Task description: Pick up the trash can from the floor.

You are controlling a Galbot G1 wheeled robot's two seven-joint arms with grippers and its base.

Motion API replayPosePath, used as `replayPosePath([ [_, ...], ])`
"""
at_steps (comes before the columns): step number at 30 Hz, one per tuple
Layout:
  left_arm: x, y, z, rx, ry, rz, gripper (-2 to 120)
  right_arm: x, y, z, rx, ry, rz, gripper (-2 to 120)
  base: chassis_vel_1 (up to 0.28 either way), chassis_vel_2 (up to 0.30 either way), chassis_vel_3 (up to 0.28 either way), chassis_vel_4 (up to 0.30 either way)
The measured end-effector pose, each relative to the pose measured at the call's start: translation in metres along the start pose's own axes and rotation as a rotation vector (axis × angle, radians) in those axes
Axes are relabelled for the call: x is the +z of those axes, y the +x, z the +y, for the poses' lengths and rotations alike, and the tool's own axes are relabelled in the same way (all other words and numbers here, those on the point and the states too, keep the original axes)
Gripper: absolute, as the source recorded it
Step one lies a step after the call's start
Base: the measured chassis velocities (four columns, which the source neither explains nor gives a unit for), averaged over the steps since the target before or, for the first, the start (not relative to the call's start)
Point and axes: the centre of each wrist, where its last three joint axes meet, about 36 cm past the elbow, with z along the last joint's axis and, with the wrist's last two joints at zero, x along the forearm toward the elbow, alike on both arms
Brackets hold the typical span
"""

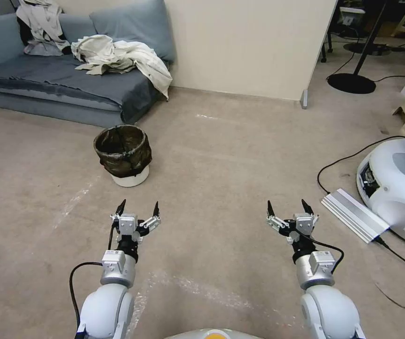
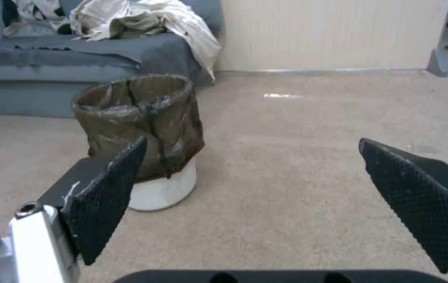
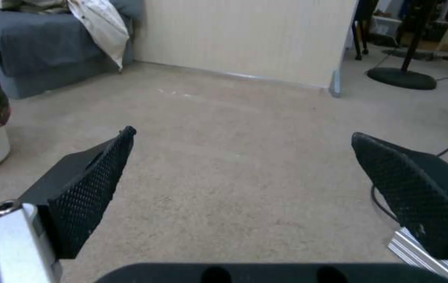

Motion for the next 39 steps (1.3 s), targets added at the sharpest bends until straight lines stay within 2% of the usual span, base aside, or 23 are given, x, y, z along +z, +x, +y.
replayPosePath([
  [14,-0.002,0.000,-0.001,-0.001,0.004,-0.003,100,-0.001,0.001,0.000,0.000,0.000,0.001,100,0.000,0.000,0.000,0.000],
  [15,-0.009,0.002,-0.004,-0.004,0.027,-0.007,100,-0.007,0.003,0.000,-0.001,-0.002,0.000,100,0.000,0.000,0.000,0.000],
  [17,-0.037,0.008,-0.019,0.004,0.119,-0.025,100,-0.029,0.013,0.003,-0.004,-0.013,-0.006,100,0.000,0.000,0.000,0.000],
  [18,-0.037,0.008,-0.019,0.004,0.119,-0.025,100,-0.029,0.013,0.003,-0.004,-0.013,-0.006,100,0.000,0.000,0.000,0.000],
  [20,-0.067,0.016,-0.031,0.010,0.216,-0.045,100,-0.057,0.027,0.006,-0.006,-0.027,-0.008,100,0.000,0.000,0.000,0.000],
  [21,-0.072,0.018,-0.031,-0.003,0.226,-0.050,100,-0.063,0.030,0.007,-0.007,-0.036,-0.027,100,0.000,0.000,0.000,0.000],
  [26,-0.073,0.025,-0.020,-0.064,0.186,-0.054,100,-0.064,0.029,0.004,-0.009,-0.060,-0.115,100,0.000,0.000,0.000,0.000],
  [31,-0.069,0.029,-0.010,-0.081,0.156,-0.057,100,-0.056,0.028,-0.001,-0.012,-0.066,-0.159,100,0.000,0.000,0.000,0.000],
  [39,-0.069,0.034,-0.003,-0.083,0.155,-0.062,100,-0.049,0.027,-0.005,-0.024,-0.065,-0.187,100,0.000,0.000,0.000,0.000],
])
